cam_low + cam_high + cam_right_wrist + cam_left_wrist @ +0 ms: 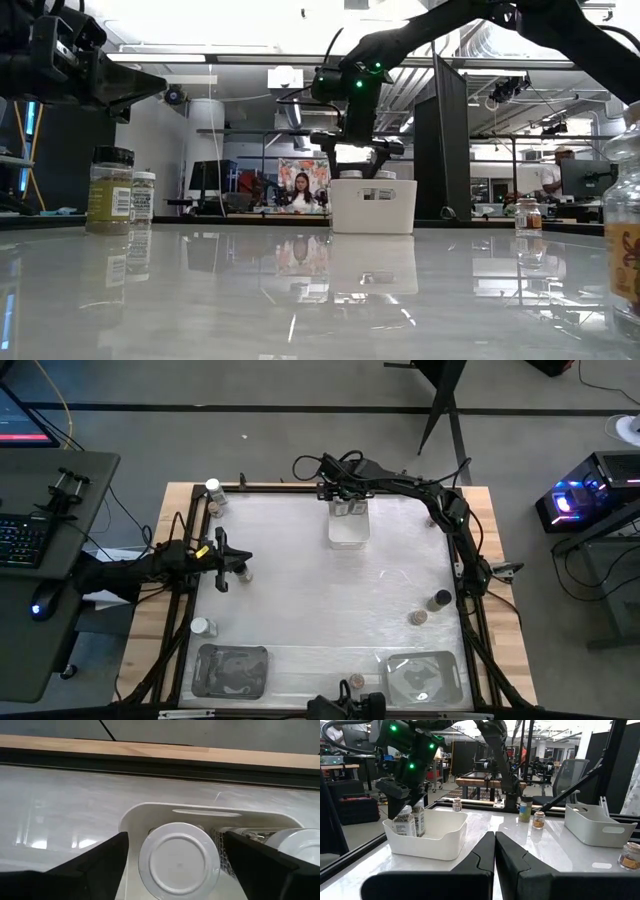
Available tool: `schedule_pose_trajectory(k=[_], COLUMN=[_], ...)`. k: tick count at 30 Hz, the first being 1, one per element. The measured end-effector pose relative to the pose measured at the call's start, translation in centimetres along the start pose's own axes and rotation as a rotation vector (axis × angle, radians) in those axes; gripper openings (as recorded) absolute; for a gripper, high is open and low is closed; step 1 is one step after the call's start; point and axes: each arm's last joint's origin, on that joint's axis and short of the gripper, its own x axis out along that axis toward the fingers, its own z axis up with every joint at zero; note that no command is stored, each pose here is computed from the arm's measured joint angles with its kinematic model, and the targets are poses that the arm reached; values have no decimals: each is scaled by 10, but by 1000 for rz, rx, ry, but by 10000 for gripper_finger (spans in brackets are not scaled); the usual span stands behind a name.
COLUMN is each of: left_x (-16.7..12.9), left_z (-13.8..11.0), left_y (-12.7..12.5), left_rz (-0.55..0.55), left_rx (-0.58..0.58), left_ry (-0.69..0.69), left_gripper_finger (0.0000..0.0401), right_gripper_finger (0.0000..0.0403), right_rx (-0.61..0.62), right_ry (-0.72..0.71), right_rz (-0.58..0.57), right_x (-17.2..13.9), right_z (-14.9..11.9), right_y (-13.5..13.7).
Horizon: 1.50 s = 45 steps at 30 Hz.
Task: Sort spices by type
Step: Adjust the right white seasoning bottle in the white bin
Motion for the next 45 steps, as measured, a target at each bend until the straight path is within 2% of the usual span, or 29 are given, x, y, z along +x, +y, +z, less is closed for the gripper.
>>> schedule_pose_trajectory(k=[12,20,24,28,32,39,42,45], left_x=[0,0,0,0,0,0,0,0], left_z=[0,0,0,0,0,0,0,0], left_y=[0,0,0,0,0,0,0,0], left_rz=[0,0,0,0,0,0,0,0], left_rx=[0,0,0,0,0,0,0,0], left_ry=[0,0,0,0,0,0,0,0], left_gripper_finger=[1,1,1,1,1,1,1,1], right_gripper_finger=[332,332,332,332,332,330,308,257], right_rx=[-10,-56,-147,-263,-326,-507,-530,-571], right_ry=[-13,-140,-203,-161,-74,34,58,82], right_rz=[36,97,94,41,-22,-150,-242,-295], right_x=[-5,-39,-58,-69,-70,-58,-60,-67], right_z=[4,26,36,32,20,1,0,4], right_y=[4,15,17,13,9,1,-8,-18])
